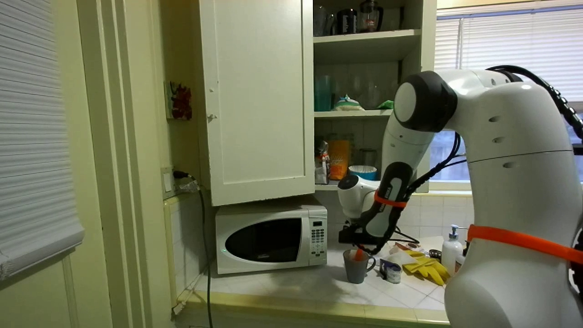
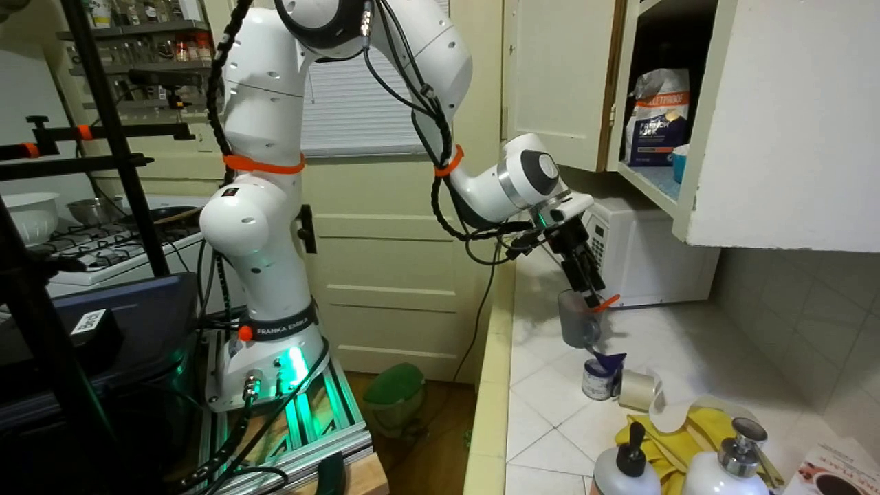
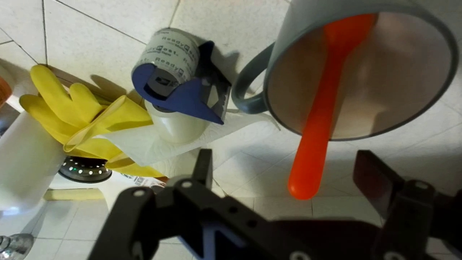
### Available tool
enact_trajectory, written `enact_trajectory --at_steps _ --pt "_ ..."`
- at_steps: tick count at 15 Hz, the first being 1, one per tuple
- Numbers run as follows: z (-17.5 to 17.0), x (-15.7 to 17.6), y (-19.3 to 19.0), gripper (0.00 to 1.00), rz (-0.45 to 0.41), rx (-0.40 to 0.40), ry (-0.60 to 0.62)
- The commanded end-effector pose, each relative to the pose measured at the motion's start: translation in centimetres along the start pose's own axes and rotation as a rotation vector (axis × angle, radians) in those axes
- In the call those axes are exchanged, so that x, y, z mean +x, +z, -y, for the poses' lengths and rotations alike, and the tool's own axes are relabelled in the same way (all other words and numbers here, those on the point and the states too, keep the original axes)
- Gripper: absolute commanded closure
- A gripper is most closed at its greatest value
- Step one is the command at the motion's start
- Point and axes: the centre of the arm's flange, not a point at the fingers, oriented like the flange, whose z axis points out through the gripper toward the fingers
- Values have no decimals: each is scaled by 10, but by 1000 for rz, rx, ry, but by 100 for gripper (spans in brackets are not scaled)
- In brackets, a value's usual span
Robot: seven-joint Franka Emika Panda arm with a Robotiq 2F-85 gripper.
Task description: Move the orange spoon to the open cupboard
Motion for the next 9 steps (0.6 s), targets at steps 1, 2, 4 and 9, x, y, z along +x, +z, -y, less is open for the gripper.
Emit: enact_trajectory --at_steps 1,2,4,9 --pt "4 -4 14 0 -18 27 22" --pt "4 -4 15 5 -20 28 23" --pt "6 -3 17 25 -22 32 25" --pt "7 -3 18 63 -24 36 27"
